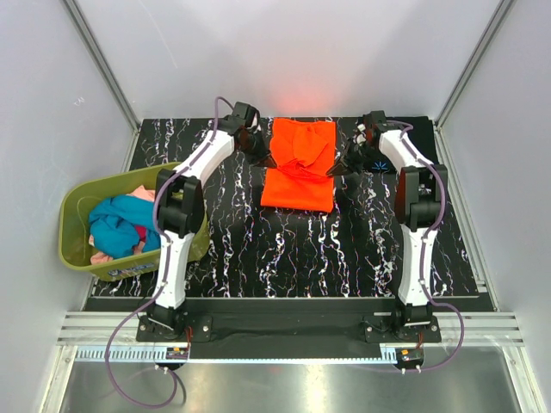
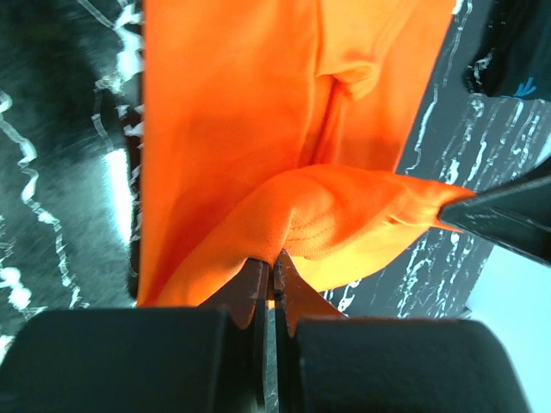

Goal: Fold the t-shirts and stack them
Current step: Fold the tshirt

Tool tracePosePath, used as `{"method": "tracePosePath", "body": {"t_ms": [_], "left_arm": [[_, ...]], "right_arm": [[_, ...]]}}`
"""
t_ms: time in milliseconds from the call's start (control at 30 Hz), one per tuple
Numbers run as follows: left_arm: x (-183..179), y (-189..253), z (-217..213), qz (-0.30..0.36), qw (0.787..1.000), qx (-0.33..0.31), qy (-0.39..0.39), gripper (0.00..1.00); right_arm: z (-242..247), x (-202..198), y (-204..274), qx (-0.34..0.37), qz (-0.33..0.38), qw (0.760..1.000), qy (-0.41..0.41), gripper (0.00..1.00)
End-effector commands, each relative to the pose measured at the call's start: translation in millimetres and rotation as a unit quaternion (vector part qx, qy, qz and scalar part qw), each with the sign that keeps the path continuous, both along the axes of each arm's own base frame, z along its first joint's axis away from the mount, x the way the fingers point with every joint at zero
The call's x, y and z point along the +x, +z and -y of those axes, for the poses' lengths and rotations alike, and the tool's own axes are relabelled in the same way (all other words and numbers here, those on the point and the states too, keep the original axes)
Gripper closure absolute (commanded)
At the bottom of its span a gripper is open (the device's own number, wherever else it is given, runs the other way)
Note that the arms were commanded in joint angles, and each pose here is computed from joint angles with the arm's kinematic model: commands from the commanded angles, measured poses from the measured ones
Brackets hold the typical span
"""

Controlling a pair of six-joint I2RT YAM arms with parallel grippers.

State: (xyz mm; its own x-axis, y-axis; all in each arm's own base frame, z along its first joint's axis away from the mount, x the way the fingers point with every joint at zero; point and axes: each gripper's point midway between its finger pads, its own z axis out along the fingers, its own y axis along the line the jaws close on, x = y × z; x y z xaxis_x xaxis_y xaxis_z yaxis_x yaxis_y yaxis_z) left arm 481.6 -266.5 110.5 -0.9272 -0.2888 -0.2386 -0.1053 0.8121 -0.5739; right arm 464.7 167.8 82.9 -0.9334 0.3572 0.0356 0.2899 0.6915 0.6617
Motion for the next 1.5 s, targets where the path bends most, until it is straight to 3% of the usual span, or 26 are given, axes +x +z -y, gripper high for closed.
{"method": "tracePosePath", "body": {"t_ms": [0, 300, 367, 433, 467, 567, 600, 633, 733, 867, 933, 1067, 1167, 1267, 1300, 1400, 1467], "left_arm": [[22, 8, 14, 0.033, 0.999, -0.039, -0.008, 0.97], [59, -14, 4, 0.050, 0.998, -0.043, 0.006, 0.88], [67, -16, 2, 0.053, 0.998, -0.041, 0.013, 0.74], [77, -9, -1, 0.060, 0.997, -0.051, 0.025, 0.63], [79, -4, -1, 0.062, 0.996, -0.056, 0.026, 0.48], [77, 23, -9, 0.085, 0.995, -0.050, 0.029, 0.29], [74, 31, -12, 0.091, 0.994, -0.044, 0.028, 0.29], [68, 53, -16, 0.107, 0.993, -0.040, 0.027, 0.28], [51, 58, -24, 0.101, 0.994, -0.024, 0.028, 0.27], [17, 62, -26, 0.091, 0.996, -0.018, 0.007, 0.32], [-2, 39, -22, 0.067, 0.998, -0.012, -0.011, 0.34], [-21, 14, -10, 0.048, 0.997, -0.011, -0.060, 0.33], [-26, -3, -18, 0.053, 0.994, 0.043, -0.082, 0.31], [-36, -20, -19, 0.040, 0.993, 0.054, -0.093, 0.36], [-31, -16, -14, 0.058, 0.993, 0.043, -0.093, 0.38], [-40, -38, -13, 0.040, 0.995, 0.038, -0.085, 0.41], [-42, -50, -15, 0.022, 0.996, 0.043, -0.080, 0.42]], "right_arm": [[-1, 10, 6, 0.018, 0.007, 1.000, 0.006, 1.00], [9, 39, -11, 0.029, 0.008, 0.999, -0.012, 0.90], [12, 45, -20, 0.030, 0.004, 0.999, -0.018, 0.85], [16, 55, -23, 0.025, 0.009, 0.999, -0.018, 0.71], [16, 66, -10, 0.023, 0.032, 0.999, -0.017, 0.67], [20, 73, 6, 0.012, 0.045, 0.999, -0.008, 0.55], [23, 73, 9, 0.003, 0.050, 0.999, -0.006, 0.44], [26, 70, 19, -0.008, 0.057, 0.998, -0.001, 0.40], [35, 61, 43, -0.039, 0.081, 0.996, 0.008, 0.36], [35, 24, 37, -0.054, 0.050, 0.997, 0.021, 0.36], [26, 15, 45, -0.049, 0.068, 0.996, 0.031, 0.36], [3, -20, 18, -0.057, 0.044, 0.995, 0.075, 0.37], [-6, -31, 5, -0.057, 0.035, 0.993, 0.094, 0.39], [-17, -39, -4, -0.045, 0.023, 0.993, 0.107, 0.51], [-20, -39, -5, -0.039, 0.022, 0.993, 0.106, 0.60], [-18, -44, -19, -0.037, 0.005, 0.994, 0.101, 0.70], [-18, -47, -27, -0.041, -0.004, 0.994, 0.103, 0.72]]}}
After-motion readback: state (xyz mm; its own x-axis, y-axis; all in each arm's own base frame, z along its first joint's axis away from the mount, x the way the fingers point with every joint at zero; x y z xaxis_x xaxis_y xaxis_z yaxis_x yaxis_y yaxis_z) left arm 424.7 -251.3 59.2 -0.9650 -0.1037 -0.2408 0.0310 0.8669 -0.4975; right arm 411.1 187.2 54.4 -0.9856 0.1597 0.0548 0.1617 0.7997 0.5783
